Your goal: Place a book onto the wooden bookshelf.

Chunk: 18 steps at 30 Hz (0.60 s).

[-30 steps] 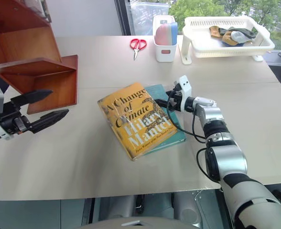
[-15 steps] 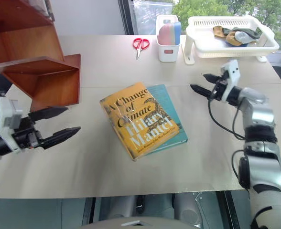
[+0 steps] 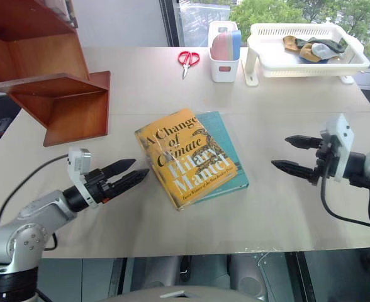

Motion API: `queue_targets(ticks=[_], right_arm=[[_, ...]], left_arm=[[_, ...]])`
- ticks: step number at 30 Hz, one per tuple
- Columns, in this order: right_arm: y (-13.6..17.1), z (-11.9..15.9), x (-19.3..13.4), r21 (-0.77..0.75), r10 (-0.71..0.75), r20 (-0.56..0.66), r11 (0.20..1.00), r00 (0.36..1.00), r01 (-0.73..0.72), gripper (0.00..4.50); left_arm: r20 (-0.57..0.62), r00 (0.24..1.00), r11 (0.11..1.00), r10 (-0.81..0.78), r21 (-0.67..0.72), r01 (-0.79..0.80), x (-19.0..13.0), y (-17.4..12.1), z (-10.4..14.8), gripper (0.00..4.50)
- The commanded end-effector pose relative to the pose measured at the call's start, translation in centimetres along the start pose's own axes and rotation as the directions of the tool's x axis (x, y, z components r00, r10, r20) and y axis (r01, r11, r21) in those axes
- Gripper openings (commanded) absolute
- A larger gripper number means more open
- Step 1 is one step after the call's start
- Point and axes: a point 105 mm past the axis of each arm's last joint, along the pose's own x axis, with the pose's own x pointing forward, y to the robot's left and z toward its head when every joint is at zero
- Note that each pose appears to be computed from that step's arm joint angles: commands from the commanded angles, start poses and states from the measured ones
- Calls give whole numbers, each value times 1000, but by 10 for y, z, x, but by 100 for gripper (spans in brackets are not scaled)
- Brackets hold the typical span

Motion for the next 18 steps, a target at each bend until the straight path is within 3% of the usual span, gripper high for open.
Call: queue_targets(ticks=[1, 10, 18], right_arm=[[19, 17, -11, -92, 60, 14, 994, 998, -59, 443], [33, 24, -9, -110, 104, 42, 989, 994, -99, 443], [32, 23, -7, -114, 109, 37, 988, 993, -104, 443]], left_arm=[[53, 998, 993, -41, -110, 46, 8, -16, 1, 450], [141, 988, 871, 70, -490, 8, 39, -14, -11, 450], [154, 983, 801, 100, -598, 13, 54, -2, -7, 450]])
